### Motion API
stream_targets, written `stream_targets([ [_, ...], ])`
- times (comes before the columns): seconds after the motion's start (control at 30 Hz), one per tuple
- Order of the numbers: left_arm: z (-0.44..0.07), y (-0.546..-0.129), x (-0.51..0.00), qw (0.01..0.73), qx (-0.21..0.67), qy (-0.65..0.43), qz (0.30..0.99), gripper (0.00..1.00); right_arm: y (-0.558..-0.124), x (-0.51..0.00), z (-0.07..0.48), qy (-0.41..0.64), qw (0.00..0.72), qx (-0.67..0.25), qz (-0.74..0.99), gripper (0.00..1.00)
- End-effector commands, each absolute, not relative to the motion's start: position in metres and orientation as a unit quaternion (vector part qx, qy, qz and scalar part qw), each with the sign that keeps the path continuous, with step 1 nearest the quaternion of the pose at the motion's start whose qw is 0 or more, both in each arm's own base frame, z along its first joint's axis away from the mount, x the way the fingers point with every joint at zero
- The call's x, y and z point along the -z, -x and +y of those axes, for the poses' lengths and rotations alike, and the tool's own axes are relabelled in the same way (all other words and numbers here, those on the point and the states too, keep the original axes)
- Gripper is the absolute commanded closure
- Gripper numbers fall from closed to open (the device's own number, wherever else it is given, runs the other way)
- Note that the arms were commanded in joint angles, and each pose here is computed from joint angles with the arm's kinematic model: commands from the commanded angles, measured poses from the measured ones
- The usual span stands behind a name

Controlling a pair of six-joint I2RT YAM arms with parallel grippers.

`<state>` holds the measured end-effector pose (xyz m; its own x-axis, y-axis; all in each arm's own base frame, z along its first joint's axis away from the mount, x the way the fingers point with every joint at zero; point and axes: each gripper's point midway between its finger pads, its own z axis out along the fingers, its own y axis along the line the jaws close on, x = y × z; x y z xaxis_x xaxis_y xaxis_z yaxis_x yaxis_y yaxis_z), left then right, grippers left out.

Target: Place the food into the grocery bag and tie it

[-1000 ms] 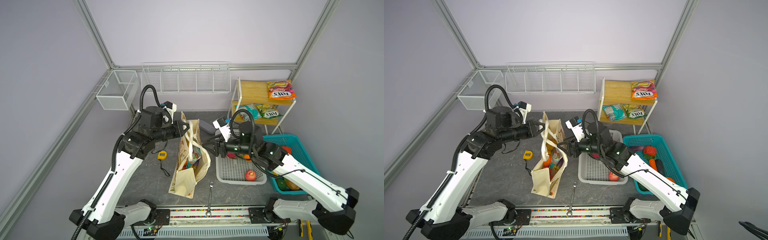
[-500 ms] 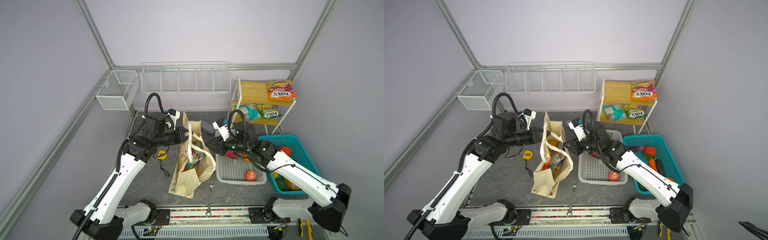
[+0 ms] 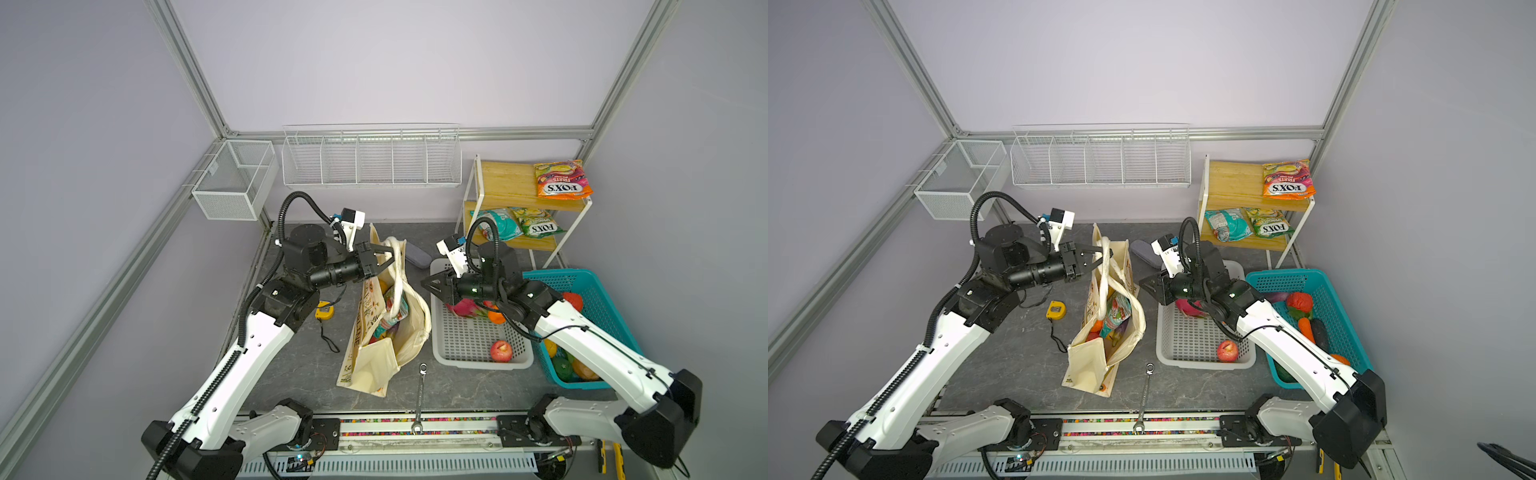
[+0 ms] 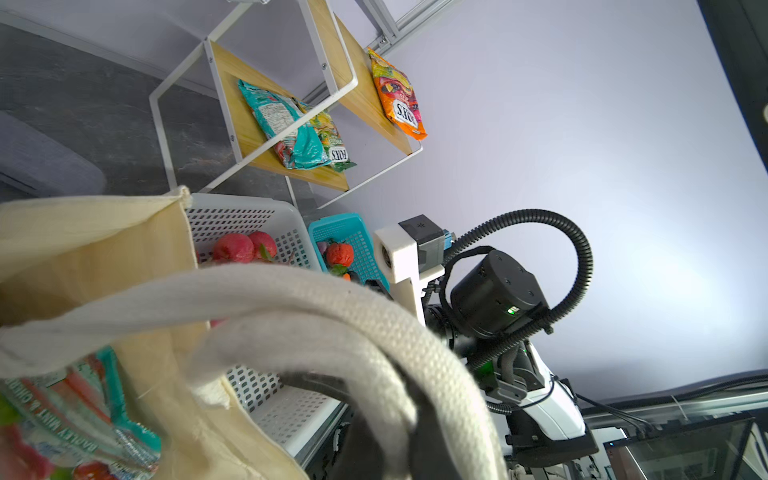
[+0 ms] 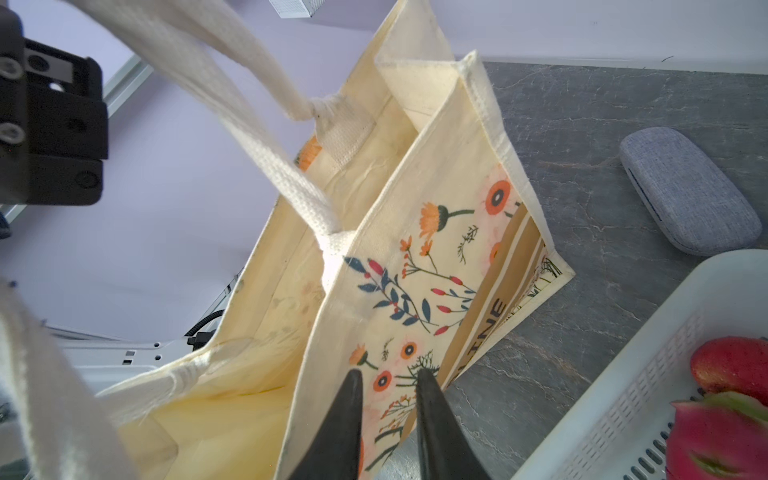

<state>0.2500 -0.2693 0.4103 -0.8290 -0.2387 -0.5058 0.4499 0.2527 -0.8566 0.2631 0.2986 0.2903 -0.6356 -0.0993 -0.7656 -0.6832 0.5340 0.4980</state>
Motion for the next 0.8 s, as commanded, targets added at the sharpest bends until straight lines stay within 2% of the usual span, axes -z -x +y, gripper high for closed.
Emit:
stream_targets([
  [0.0, -0.275, -0.242, -0.445, 0.289, 0.658, -0.097, 0.689, 1.0, -0.257, -0.306, 0.304, 0.262, 0.367, -0.448, 0.772, 0.74],
  [0.43, -0.274, -0.251, -0.452, 0.29, 0.675, -0.095, 0.672, 1.0, -0.241, -0.321, 0.327, 0.324, 0.377, -0.516, 0.697, 0.72],
  [0.77, -0.279, -0.257, -0.439, 0.267, 0.679, -0.085, 0.679, 1.0, -0.221, -0.315, 0.343, 0.391, 0.422, -0.551, 0.605, 0.65],
])
